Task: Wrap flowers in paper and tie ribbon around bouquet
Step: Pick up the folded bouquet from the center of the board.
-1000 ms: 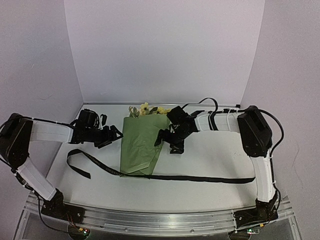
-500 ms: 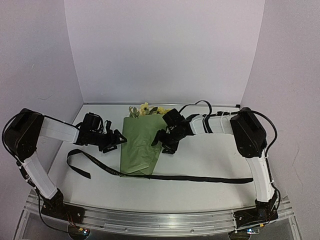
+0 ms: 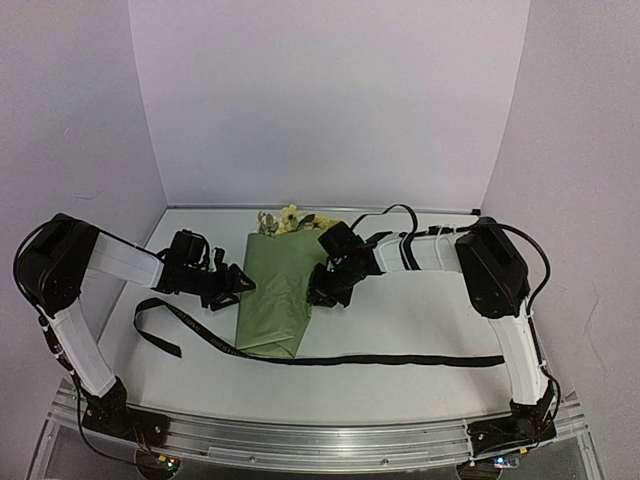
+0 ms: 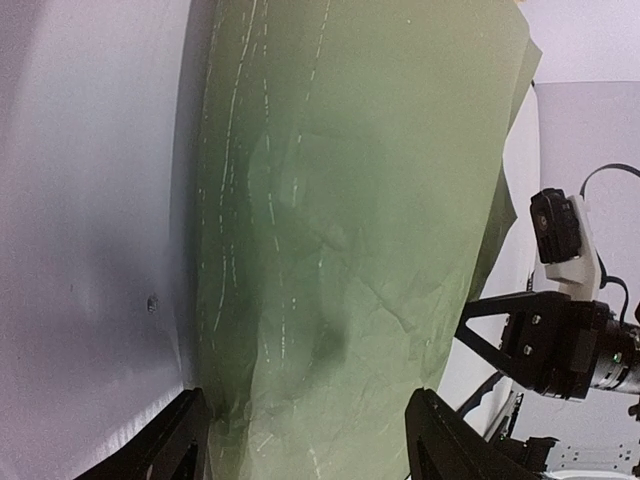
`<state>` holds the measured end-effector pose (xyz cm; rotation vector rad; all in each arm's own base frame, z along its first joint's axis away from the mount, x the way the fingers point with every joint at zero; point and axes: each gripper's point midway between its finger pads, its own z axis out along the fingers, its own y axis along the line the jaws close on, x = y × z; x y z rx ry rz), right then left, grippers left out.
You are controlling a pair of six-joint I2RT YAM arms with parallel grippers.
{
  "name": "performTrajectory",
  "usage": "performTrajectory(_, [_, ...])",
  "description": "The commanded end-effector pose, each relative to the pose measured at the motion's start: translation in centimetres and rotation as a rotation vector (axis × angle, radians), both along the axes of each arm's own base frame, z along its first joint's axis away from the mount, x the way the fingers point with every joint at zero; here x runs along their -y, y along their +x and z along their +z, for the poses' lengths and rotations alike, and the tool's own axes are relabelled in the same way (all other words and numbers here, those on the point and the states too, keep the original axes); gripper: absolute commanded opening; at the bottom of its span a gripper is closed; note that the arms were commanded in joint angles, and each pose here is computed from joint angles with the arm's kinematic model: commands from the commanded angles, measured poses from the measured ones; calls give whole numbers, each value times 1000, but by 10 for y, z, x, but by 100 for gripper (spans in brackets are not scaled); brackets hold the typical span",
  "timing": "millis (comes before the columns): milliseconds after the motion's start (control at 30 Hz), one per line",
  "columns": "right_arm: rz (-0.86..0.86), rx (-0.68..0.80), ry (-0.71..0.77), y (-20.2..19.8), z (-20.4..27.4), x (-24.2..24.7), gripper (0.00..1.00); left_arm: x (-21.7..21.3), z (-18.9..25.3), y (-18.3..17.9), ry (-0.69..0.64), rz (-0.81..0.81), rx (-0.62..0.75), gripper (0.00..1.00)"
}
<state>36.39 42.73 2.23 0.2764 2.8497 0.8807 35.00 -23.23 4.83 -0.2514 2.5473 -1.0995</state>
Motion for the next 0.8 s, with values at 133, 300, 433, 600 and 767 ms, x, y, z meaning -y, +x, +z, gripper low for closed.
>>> performTrajectory(133, [-73, 16, 43, 33, 23, 16, 1, 6, 14, 7, 41, 15, 45, 73])
performTrajectory(300, [-163, -52, 58, 39, 23, 38, 0, 9, 10, 7, 82, 0, 8, 75])
performTrajectory(433, [-188, -92, 81, 40, 25, 43, 0, 28, -2, 2, 88, -28, -40, 74])
performTrajectory(600, [-166, -110, 91, 32, 23, 43, 0, 52, -12, 0, 85, -44, -78, 70])
performTrajectory(767, [-161, -106, 103, 25, 30, 48, 0, 53, -20, 3, 107, -12, -110, 62])
